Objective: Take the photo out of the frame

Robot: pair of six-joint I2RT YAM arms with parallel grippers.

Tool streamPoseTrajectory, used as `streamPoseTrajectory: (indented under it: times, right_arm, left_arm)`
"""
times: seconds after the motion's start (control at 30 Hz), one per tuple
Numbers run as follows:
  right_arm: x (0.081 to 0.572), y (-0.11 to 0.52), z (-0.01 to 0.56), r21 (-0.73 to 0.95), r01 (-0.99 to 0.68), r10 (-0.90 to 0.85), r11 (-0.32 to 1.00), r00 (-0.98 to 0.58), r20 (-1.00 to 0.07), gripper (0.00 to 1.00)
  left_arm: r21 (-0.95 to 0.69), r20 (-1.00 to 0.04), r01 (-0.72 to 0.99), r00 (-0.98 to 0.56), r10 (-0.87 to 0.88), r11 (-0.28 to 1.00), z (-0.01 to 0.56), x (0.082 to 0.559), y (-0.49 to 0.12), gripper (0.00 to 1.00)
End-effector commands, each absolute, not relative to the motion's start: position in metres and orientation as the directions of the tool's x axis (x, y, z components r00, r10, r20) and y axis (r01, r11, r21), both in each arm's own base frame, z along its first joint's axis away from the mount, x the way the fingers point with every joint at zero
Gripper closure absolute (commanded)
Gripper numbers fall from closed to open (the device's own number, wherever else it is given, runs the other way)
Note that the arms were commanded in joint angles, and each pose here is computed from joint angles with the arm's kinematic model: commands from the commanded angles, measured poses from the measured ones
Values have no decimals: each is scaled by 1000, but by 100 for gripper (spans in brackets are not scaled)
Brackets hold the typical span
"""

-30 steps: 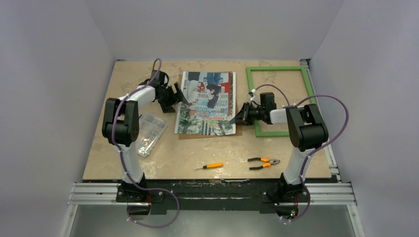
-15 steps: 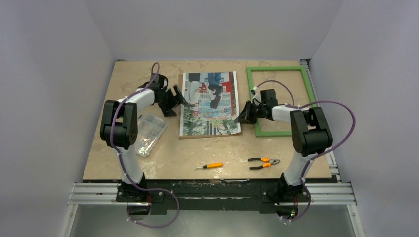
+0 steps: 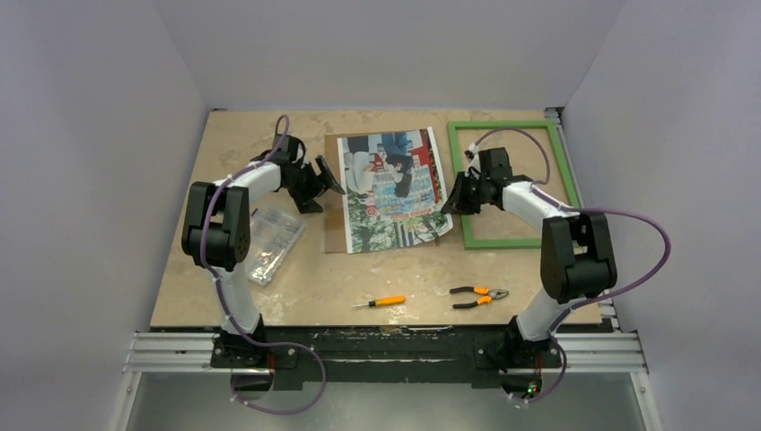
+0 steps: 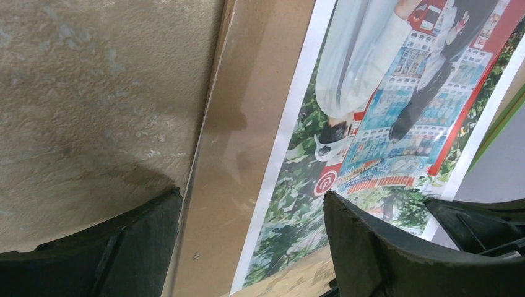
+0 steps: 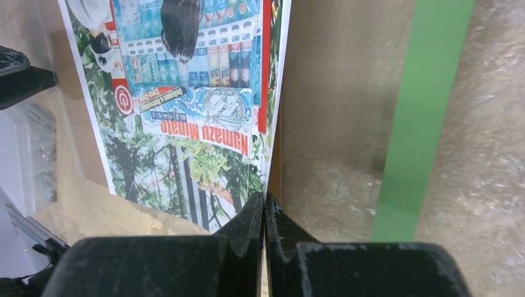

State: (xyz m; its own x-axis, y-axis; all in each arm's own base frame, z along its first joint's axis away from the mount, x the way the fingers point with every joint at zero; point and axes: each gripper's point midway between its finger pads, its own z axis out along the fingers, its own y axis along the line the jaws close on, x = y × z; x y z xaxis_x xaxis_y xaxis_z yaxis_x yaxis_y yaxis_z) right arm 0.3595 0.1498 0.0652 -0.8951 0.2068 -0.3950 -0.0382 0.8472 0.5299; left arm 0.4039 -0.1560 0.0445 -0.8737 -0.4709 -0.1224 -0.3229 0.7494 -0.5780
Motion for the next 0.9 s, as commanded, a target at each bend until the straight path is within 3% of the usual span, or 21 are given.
streamPoseTrajectory:
  times: [0.0,0.2,0.67,0.87]
  right_arm:
    - [369,132,91,436,-48,186,899,-858,-478,100]
    - [383,127,114,398,-68,170,915,-829,-532,100]
    - [411,164,141,460,-130,160,878,-827,-540,100]
    - [414,148,159,369,-94,148,925,-805,-575,100]
  left_arm:
    - [-542,-41,-379,-880,-474,750,22,386,-158,18]
    - [-551,-23,-387,-879,-477,740,20,385,-160,18]
    - [-560,-13,-405,-868,-496,723,21,383,-162,18]
    - [-556,-24,-409,-862,-506,723,23,385,-159,18]
